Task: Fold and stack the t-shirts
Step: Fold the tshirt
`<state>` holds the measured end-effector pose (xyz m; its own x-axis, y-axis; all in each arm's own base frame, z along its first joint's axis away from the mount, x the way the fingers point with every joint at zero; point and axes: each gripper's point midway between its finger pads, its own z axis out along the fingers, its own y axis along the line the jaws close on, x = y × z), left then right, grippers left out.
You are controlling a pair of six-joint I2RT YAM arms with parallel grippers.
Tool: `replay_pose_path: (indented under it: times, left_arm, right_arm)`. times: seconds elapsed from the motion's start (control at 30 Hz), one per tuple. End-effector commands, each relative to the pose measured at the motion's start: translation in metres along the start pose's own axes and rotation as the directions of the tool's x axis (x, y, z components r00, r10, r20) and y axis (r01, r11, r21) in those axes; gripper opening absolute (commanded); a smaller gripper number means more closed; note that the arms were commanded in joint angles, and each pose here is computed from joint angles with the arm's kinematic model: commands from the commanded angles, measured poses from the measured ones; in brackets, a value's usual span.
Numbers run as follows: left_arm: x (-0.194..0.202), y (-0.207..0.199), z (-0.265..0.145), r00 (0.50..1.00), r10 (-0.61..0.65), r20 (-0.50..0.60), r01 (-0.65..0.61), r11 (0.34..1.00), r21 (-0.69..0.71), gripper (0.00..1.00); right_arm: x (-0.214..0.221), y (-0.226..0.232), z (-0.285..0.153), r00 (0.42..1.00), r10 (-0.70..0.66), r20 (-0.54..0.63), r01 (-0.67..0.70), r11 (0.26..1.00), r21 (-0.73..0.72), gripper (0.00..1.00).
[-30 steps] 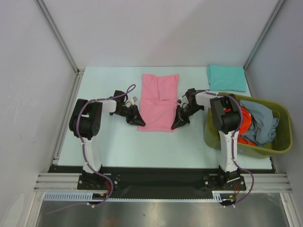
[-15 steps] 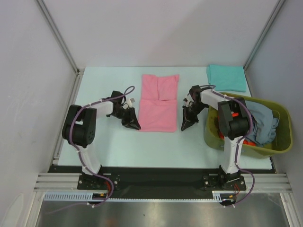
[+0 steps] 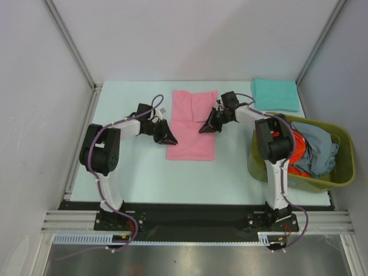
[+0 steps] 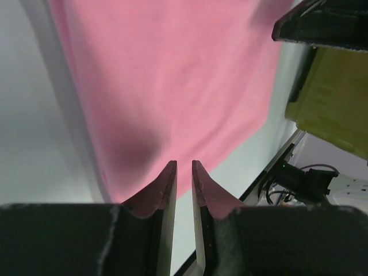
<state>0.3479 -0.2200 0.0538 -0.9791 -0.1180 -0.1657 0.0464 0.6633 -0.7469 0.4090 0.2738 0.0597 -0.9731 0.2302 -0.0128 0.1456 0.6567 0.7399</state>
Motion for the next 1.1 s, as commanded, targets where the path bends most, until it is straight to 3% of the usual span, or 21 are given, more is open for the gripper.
replay_pose_path:
  times: [0.0,0.13,0.23,0.5,0.63,0.73,0.77,0.87,0.97,1.03,1.07]
  left_arm:
    - [-0.008,0.001,0.018,1.0,-0.024,-0.009,0.024,0.999,0.025,0.21]
    - [-0.001,0.009,0.02,1.0,-0.013,-0.023,0.014,1.0,0.006,0.21]
    - [0.008,0.014,0.019,0.999,-0.009,-0.043,0.009,1.0,-0.012,0.21]
    - [0.038,0.029,0.015,0.997,-0.001,-0.082,-0.004,0.998,-0.057,0.2]
    - [0.042,0.029,0.003,0.995,0.038,-0.087,-0.046,0.994,-0.094,0.23]
    - [0.034,0.014,-0.016,0.995,0.089,-0.053,-0.095,0.989,-0.115,0.33]
    - [0.028,0.005,-0.023,0.993,0.116,-0.029,-0.119,0.986,-0.12,0.37]
    - [0.016,-0.012,-0.046,0.984,0.174,0.025,-0.168,0.973,-0.157,0.48]
    - [0.018,-0.015,-0.064,0.983,0.18,0.048,-0.166,0.963,-0.212,0.67]
    - [0.025,-0.012,-0.066,0.987,0.157,0.037,-0.145,0.964,-0.222,0.73]
    - [0.033,-0.008,-0.062,0.991,0.131,0.012,-0.125,0.969,-0.212,0.73]
  right_arm:
    - [-0.021,0.056,0.035,0.999,0.035,0.011,-0.032,0.98,-0.197,0.0]
    - [-0.02,0.07,0.064,0.998,0.059,-0.009,-0.059,0.963,-0.263,0.0]
    - [-0.027,0.051,0.082,0.993,0.121,0.007,-0.115,0.959,-0.258,0.0]
    - [-0.068,0.051,0.083,0.985,0.102,0.141,-0.064,0.966,-0.25,0.0]
    - [-0.08,0.06,0.077,0.987,0.073,0.143,-0.035,0.967,-0.254,0.0]
    - [-0.062,0.081,0.061,0.995,-0.027,0.098,0.047,0.976,-0.214,0.08]
    - [-0.055,0.1,0.041,0.992,-0.073,0.107,0.095,0.972,-0.213,0.16]
    - [-0.023,0.089,-0.007,0.982,-0.173,0.075,0.176,0.983,-0.041,0.39]
    - [-0.008,0.054,-0.054,0.95,-0.299,0.093,0.279,0.943,0.179,0.55]
    - [0.003,0.03,-0.074,0.956,-0.282,0.082,0.258,0.939,0.229,0.62]
    - [0.024,0.001,-0.072,0.973,-0.229,0.02,0.218,0.946,0.241,0.63]
